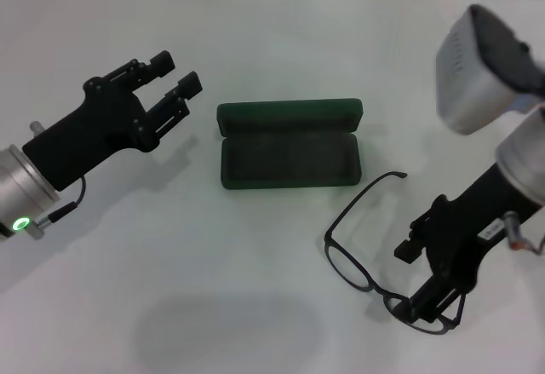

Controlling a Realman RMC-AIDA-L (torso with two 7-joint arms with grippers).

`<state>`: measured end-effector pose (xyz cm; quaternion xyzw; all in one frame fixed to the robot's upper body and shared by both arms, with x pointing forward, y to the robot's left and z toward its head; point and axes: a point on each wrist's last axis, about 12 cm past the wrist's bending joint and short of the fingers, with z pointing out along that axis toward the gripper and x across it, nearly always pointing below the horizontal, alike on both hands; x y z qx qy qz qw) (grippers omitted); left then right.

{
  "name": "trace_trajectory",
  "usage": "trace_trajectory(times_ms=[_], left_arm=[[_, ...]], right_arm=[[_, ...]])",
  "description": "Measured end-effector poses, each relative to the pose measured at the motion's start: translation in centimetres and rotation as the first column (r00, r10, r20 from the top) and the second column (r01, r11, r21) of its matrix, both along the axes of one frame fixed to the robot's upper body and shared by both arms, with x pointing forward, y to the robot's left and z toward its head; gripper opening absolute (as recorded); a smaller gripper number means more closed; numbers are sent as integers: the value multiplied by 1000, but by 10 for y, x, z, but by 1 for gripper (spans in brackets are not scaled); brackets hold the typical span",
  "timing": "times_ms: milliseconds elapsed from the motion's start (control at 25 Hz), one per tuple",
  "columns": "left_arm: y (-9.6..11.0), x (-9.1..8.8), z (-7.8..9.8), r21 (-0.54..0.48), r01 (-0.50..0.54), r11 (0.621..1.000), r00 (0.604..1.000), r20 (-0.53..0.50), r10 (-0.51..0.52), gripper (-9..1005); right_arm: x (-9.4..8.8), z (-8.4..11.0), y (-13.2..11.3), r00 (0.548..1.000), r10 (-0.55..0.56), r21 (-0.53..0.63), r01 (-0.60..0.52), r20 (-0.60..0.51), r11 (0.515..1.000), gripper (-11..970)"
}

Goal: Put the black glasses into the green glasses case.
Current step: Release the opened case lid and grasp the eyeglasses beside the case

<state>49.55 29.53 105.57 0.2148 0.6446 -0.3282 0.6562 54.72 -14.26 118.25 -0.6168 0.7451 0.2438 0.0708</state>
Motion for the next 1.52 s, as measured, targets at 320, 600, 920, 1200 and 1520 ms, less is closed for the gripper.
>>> trace_trajectory(times_ms=[320,600,920,1200,1520], left_arm=[[-7,-1,-6,10,7,1000,1000,-7,-7,504],[-9,0,-6,10,21,1000,1000,-10,-21,508],[-13,0,-6,22,46,999,999,-15,-46,514],[-13,2,-5,22,47,999,999,-7,-46,518],[-13,6,-2,26,50,998,999,-1,-50,524]], right_arm=[[-5,-23,22,999,18,-62,-16,41,998,744],[-16,-48,35,994,53,-73,-46,92,996,724],[-18,-54,39,990,53,-63,-45,131,997,482],[-16,-51,41,988,53,-59,-45,147,997,445],[-12,-45,41,986,55,-64,-46,156,997,332]])
